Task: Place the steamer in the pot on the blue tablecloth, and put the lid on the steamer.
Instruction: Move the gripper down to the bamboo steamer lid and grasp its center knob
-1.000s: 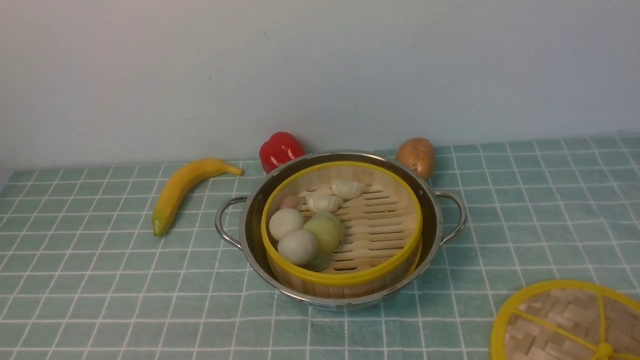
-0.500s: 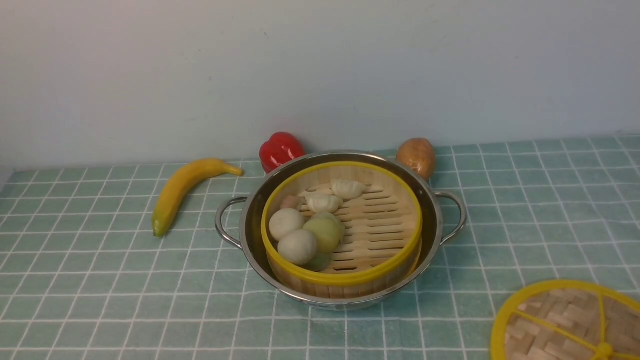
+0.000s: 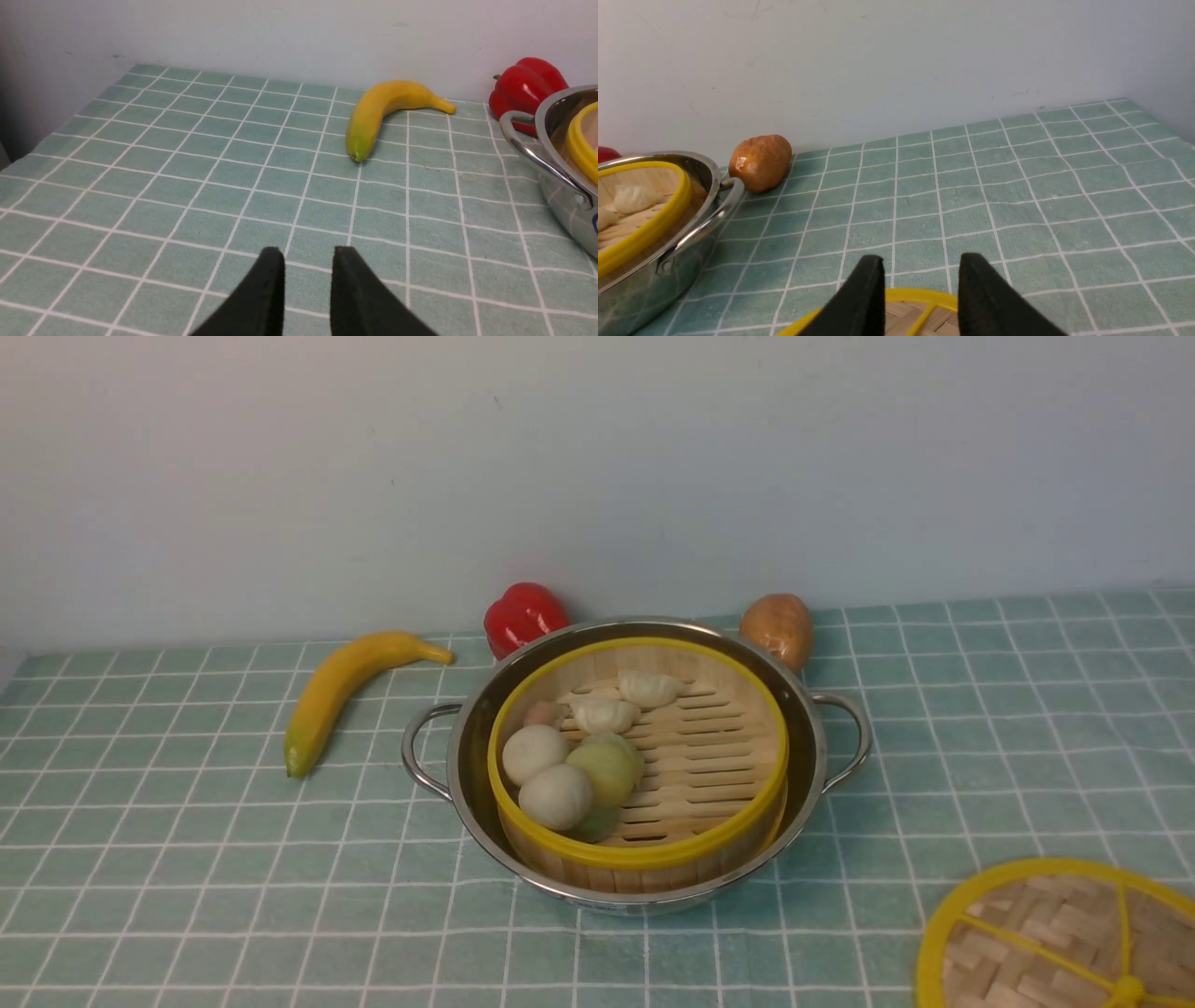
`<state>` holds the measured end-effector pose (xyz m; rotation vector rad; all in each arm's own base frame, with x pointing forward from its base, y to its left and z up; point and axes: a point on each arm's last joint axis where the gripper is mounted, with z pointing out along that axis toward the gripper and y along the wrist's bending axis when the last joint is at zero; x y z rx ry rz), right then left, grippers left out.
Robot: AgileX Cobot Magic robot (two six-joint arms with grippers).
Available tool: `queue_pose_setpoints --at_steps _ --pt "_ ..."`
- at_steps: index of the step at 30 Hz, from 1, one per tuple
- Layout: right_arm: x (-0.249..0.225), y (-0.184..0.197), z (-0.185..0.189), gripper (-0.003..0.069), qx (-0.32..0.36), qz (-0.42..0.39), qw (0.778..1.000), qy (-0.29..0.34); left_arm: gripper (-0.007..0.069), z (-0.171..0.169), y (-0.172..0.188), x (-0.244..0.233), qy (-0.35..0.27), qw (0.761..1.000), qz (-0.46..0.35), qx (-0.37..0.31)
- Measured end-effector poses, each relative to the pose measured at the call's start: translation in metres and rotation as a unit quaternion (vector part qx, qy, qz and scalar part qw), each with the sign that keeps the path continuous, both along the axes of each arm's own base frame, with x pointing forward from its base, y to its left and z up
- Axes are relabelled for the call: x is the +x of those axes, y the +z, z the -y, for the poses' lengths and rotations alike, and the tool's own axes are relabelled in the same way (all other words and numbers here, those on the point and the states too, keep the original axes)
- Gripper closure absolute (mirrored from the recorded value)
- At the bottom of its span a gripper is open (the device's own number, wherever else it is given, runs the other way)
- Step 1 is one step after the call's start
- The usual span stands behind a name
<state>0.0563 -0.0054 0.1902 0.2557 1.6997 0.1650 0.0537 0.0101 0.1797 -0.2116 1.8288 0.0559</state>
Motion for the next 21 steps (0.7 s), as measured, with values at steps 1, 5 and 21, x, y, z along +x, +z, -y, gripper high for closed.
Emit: queue_pose_setpoints --at_steps 1,5,21 --pt "0.000 0.000 0.000 0.0416 -0.003 0.000 1.000 0.000 0.0477 0.000 0.000 0.000 0.000 1.000 0.000 0.000" --pt "0.001 0.009 -0.004 0.0416 -0.003 0.051 0.998 0.022 0.0466 0.000 0.000 0.000 0.000 1.000 0.000 0.000" --pt "0.017 0.134 -0.009 0.0416 0.029 0.150 0.987 0.042 0.0440 0.000 0.000 0.000 0.000 1.000 0.000 0.000"
